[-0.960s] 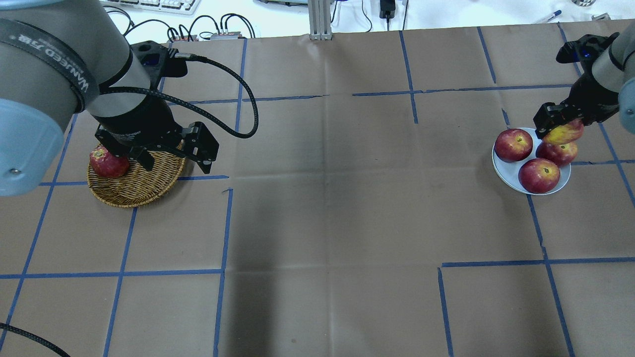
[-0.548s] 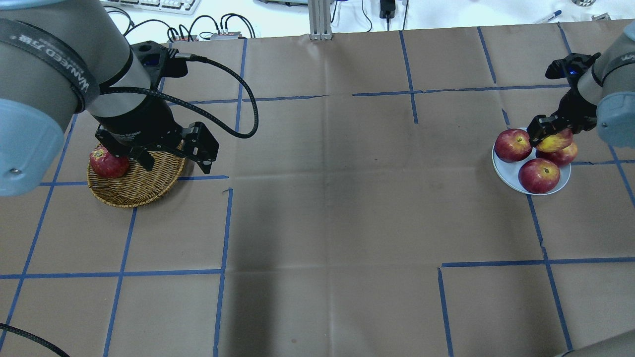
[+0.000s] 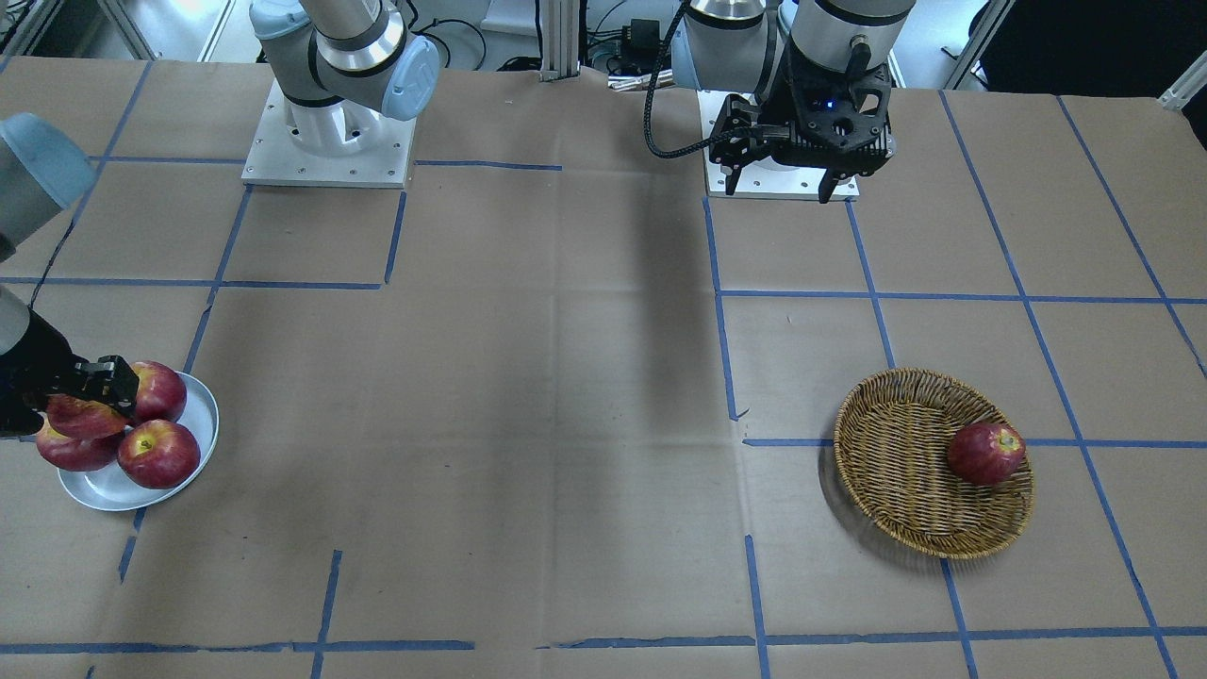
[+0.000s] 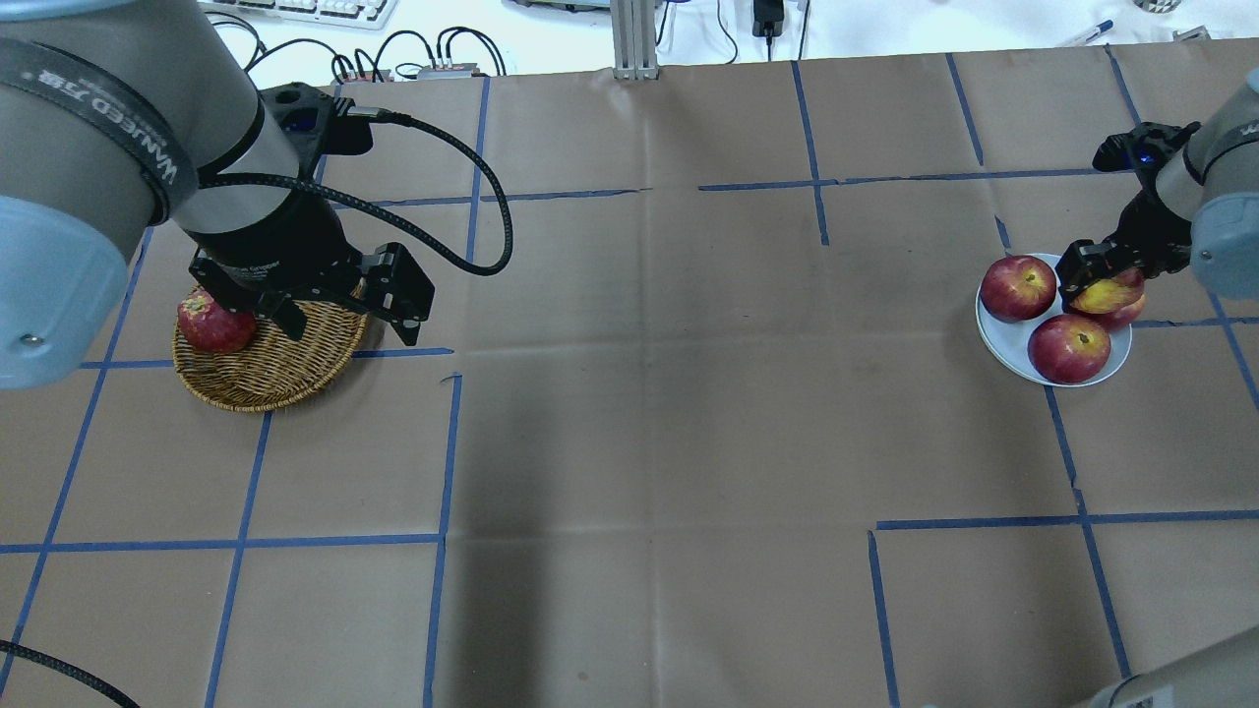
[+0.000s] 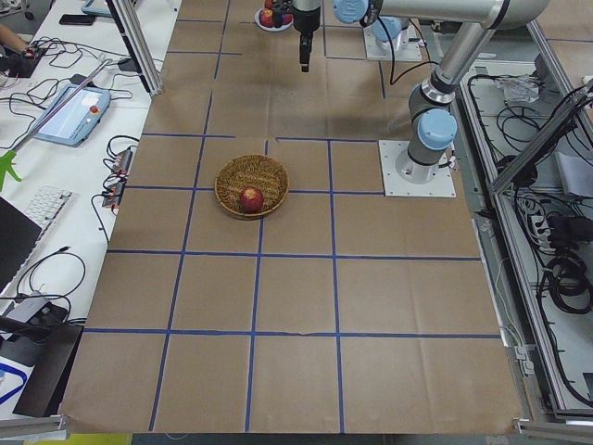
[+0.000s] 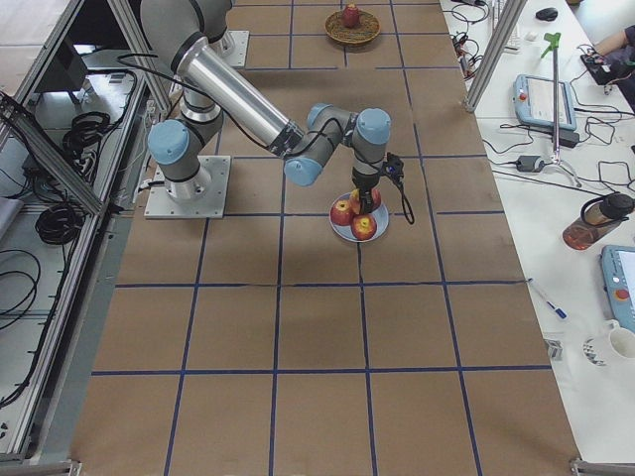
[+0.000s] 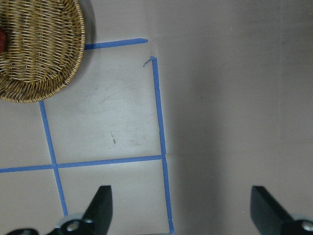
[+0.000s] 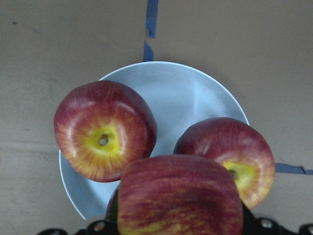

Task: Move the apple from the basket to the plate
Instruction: 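Lower the apple onto the plate beside the red apples and open the right gripper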

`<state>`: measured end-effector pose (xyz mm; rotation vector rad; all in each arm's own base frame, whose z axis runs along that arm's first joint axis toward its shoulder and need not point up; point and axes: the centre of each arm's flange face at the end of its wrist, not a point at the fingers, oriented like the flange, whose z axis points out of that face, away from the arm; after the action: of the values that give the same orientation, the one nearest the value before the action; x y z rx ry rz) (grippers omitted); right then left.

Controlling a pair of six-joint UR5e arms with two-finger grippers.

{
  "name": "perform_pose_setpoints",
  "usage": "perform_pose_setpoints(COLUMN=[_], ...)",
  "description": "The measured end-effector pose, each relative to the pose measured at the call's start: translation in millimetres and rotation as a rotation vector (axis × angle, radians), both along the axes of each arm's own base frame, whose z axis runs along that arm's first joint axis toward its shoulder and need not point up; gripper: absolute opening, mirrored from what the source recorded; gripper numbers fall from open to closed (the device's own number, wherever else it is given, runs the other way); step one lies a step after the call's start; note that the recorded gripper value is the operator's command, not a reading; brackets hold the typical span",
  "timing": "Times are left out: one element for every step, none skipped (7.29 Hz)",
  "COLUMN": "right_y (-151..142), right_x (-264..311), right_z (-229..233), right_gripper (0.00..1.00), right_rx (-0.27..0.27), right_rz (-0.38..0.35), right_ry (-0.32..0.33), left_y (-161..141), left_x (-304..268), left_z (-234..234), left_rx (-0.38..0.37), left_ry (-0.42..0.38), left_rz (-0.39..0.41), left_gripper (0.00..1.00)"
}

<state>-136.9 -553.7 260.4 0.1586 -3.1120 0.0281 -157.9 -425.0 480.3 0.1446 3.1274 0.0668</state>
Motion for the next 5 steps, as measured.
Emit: perform_pose_setpoints(right_y=[0,1,2,3,1], right_x=[1,2,4,6,11], right_z=[-1,-3,-4,-1,5], right_gripper=[0.72,1.00,1.00,1.00,1.00], right_rx=[0.001,0.005,0.007,0.003,-0.008], right_rz=[0.001,0.002,0.003,0.006,0.012], right_ry=[-0.003,-0.007,-0.009,-0.007,-0.002], left_y=[0,0,0,0,0], left_x=[0,0,0,0,0], left_z=[0,0,0,0,0], left_rx=[0.000,0.001,0.001,0.001,0.001], left_ry=[0.000,0.000,0.000,0.000,0.000], left_rz=[0.001,0.001,0.001,0.001,0.000], left_gripper=[0.99,0.99,0.99,0.99,0.99])
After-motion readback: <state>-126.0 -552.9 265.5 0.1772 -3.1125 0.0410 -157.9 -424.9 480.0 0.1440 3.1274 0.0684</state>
